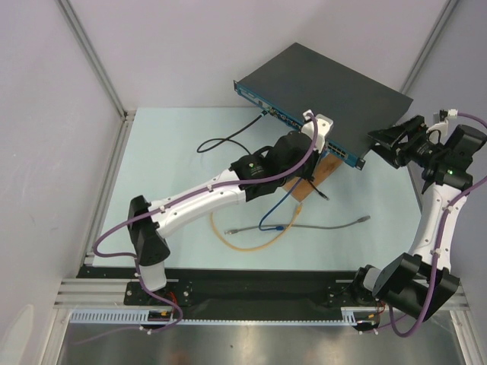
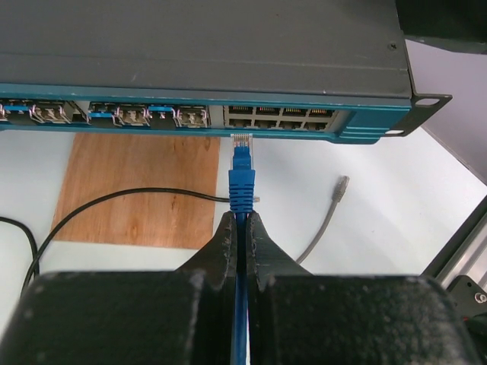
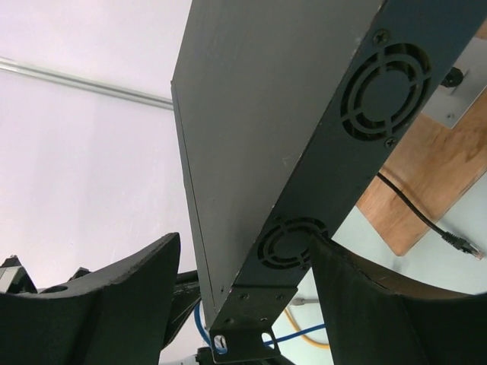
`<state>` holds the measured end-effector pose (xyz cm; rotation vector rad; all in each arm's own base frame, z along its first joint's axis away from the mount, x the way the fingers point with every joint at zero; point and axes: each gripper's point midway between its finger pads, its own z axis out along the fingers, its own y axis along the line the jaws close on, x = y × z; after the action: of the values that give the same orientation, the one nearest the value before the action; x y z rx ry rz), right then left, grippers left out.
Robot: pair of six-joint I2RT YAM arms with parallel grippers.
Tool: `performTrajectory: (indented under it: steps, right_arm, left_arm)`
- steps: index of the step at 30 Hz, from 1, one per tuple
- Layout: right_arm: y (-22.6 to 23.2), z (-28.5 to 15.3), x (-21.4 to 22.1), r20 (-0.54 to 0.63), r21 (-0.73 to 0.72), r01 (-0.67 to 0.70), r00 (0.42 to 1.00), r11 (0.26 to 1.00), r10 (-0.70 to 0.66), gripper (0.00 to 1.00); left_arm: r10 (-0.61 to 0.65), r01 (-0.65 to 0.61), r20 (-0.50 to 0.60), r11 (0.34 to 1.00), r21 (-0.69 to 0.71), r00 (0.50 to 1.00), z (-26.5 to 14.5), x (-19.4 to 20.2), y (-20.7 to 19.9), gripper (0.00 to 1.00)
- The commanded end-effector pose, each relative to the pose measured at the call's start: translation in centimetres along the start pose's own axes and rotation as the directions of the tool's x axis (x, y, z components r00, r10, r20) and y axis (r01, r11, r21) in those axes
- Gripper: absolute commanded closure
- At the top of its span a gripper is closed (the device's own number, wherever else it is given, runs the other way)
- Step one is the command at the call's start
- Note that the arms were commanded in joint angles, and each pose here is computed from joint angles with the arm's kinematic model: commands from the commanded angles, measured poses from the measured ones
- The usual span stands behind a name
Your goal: Insert the plug into the switch port
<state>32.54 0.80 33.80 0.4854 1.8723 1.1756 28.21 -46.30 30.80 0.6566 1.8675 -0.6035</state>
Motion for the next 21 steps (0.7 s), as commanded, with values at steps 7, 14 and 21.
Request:
performTrajectory:
  steps: [7,14,21]
  right_arm:
    - [0.4,1.1,-0.1,0.008,-0.019,0.01,1.0,1.0,-0.01,0.27]
    - [0.4,1.2,-0.1,0.012,-0.021,-0.005,1.0,1.0,0.005,0.31]
    - [0.4,1.3,0.1,0.01,-0.018,-0.015,1.0,1.0,0.016,0.38]
  left_arm:
    - [-0.056,0.051,0.083,0.997,0.066,0.995,-0.4,-3.6,-1.5,1.0]
    - [-0.051,0.045,0.067,0.995,0.09,0.996,-0.6,-2.8,-3.0,1.0]
    - [-0.043,0.036,0.057,0.993,0.111,0.997,-0.4,-2.3,-4.4,0.99]
